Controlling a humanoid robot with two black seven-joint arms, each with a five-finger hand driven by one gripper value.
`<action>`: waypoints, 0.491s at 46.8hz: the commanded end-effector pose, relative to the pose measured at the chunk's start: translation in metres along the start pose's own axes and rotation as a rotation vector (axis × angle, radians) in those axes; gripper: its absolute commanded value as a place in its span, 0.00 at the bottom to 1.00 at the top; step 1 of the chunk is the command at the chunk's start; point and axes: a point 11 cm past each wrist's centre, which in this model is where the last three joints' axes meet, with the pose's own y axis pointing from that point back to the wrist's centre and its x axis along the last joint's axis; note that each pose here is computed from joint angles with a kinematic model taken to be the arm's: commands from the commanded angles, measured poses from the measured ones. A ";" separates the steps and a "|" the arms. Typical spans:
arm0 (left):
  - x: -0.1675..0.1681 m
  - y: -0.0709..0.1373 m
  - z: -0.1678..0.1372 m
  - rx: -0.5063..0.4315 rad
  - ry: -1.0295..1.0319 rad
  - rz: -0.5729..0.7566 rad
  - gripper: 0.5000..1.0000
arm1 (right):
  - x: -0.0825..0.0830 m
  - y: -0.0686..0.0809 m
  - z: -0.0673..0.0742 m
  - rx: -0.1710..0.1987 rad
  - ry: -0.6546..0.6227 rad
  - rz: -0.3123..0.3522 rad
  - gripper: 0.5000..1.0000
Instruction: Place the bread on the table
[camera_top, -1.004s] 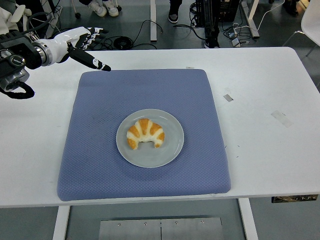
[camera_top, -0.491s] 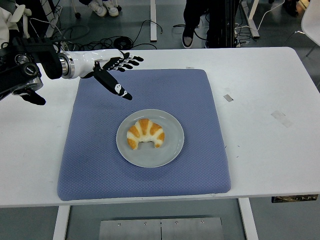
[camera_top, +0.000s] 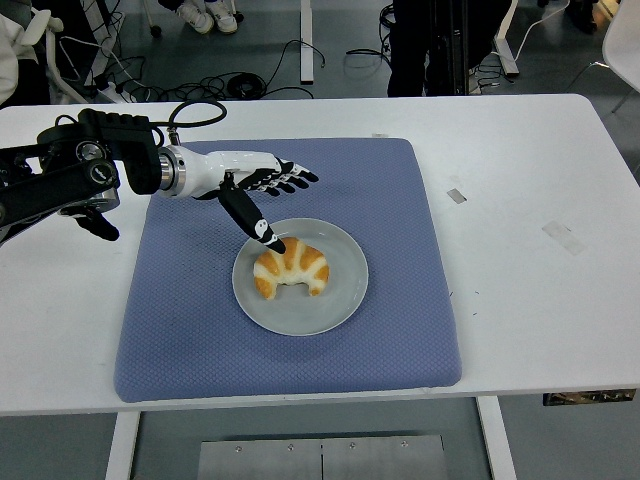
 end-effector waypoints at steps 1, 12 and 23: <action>-0.005 0.000 0.002 -0.003 -0.011 -0.015 0.96 | 0.000 0.000 0.000 0.000 0.000 0.000 1.00; -0.009 0.000 0.010 -0.019 -0.027 -0.029 0.95 | 0.000 0.000 0.000 0.000 0.000 0.000 1.00; -0.016 -0.003 0.002 0.009 -0.040 -0.048 0.94 | 0.000 0.000 0.000 0.000 0.000 0.000 1.00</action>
